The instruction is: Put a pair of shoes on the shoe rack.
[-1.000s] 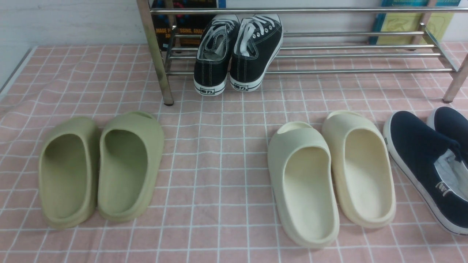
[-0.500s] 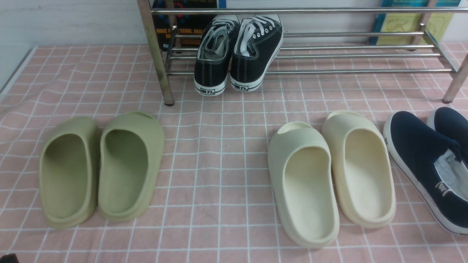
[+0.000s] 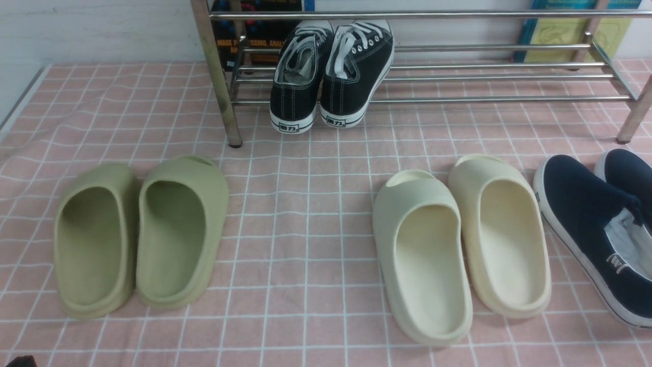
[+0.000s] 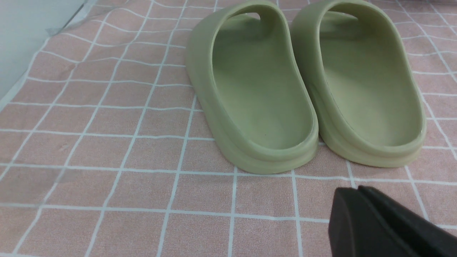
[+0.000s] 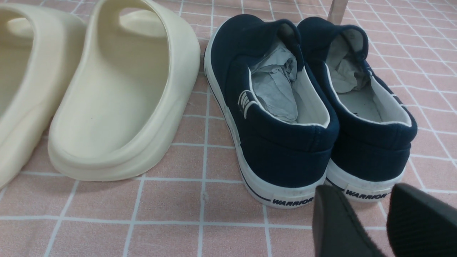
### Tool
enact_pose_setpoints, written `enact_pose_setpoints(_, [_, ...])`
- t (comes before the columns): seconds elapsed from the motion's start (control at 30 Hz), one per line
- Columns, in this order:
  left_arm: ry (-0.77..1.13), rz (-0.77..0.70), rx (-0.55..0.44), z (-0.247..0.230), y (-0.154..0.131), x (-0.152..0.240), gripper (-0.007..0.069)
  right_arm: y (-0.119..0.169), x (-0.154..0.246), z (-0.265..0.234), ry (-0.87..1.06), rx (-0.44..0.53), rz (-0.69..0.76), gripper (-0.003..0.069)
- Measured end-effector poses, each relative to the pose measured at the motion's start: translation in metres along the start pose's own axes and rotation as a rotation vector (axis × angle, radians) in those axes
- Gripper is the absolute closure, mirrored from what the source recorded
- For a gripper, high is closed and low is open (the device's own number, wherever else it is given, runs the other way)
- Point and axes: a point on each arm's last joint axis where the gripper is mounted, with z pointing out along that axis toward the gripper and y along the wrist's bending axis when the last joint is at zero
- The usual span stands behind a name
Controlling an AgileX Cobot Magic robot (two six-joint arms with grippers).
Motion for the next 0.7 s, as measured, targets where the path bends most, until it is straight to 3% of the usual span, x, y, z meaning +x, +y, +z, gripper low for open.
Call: enact_pose_setpoints(0.7, [0.002,-0.002,0.001,0.0000,0.0000,0.0002,0.0587,0.0000,0.0000,0.0000,0.000,0.000,0.000,0.0421])
